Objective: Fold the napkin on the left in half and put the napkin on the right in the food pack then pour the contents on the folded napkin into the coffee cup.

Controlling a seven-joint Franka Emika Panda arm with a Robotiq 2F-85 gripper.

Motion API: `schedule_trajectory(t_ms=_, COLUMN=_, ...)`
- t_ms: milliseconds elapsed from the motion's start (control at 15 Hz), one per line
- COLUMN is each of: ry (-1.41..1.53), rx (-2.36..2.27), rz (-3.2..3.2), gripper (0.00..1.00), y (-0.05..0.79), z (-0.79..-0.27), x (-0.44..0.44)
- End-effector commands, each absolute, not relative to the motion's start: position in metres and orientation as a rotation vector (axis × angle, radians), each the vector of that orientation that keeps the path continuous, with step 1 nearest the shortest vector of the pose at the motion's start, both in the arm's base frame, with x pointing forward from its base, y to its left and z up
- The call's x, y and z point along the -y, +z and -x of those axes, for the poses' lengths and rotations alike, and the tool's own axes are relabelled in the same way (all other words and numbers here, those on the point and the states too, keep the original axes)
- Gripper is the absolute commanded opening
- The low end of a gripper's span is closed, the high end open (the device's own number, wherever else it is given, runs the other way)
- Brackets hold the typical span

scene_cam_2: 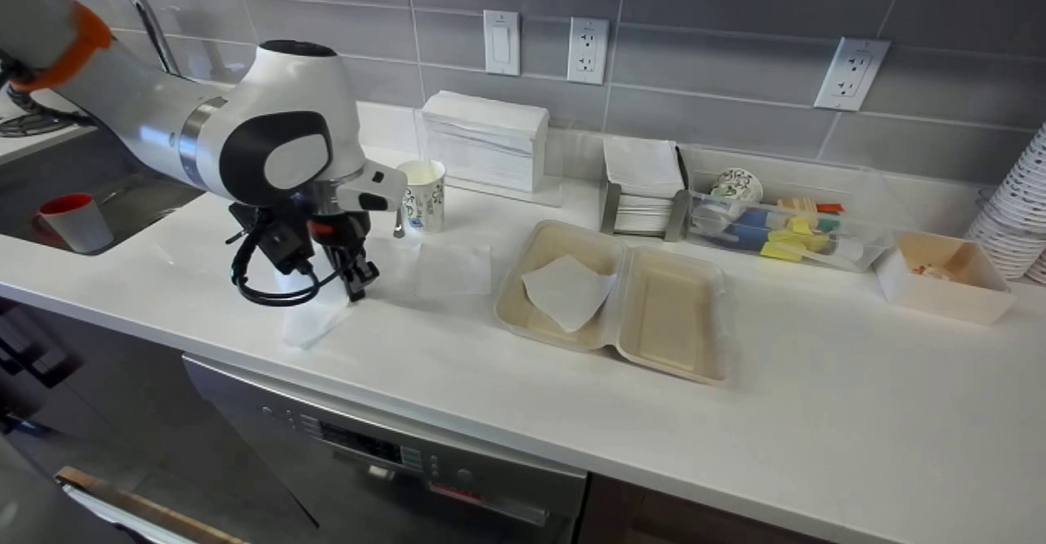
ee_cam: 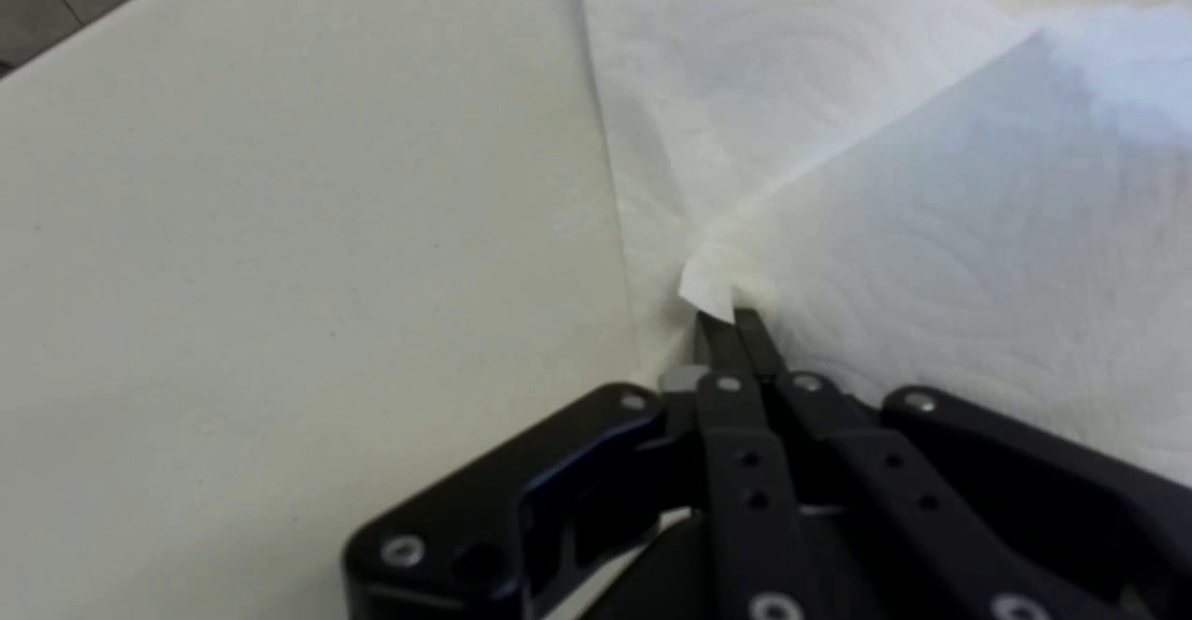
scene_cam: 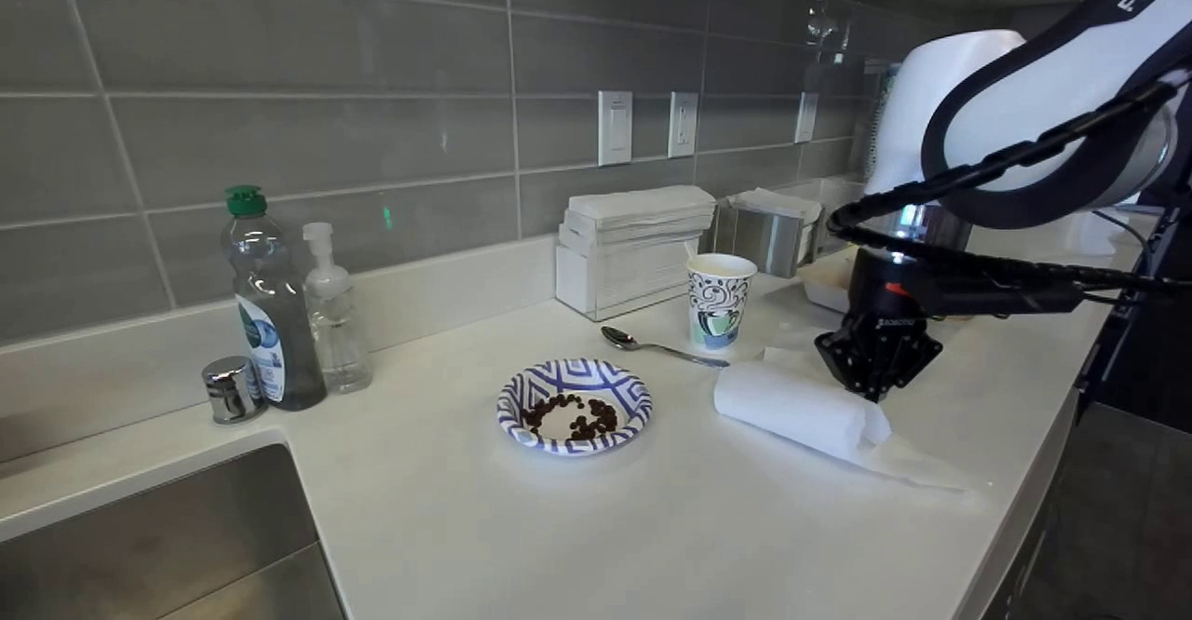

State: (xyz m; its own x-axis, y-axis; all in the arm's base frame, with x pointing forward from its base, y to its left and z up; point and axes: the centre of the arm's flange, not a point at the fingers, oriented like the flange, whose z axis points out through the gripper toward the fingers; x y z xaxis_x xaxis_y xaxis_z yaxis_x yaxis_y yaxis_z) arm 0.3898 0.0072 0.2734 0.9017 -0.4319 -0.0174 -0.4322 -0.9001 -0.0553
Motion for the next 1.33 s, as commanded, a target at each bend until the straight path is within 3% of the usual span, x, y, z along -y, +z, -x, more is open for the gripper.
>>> schedule_trajectory(t_ms=0, ry=0.051, rx=-0.696, rz=3.063, gripper=0.0, y=0.283, z=-0.383, x=-0.016)
schedule_trajectory(t_ms=133, ry=0.07, rx=-0.695, rz=3.087, gripper=0.02, y=0.281, z=-0.382, x=-0.018)
schedule_trajectory(t_ms=200, ry=0.081, rx=-0.688, rz=3.098, gripper=0.21, y=0.279, z=-0.381, x=-0.019)
schedule_trajectory(t_ms=533, ry=0.083, rx=-0.671, rz=3.121, gripper=0.51, y=0.277, z=-0.378, x=-0.02)
schedule_trajectory(t_ms=733, ry=0.086, rx=-0.664, rz=3.128, gripper=0.55, y=0.278, z=-0.375, x=-0.02)
schedule_trajectory(t_ms=1067, ry=0.058, rx=-0.633, rz=3.105, gripper=0.5, y=0.269, z=-0.374, x=-0.022)
schedule_trajectory(t_ms=1267, ry=0.067, rx=-0.622, rz=3.099, gripper=0.53, y=0.263, z=-0.372, x=-0.023)
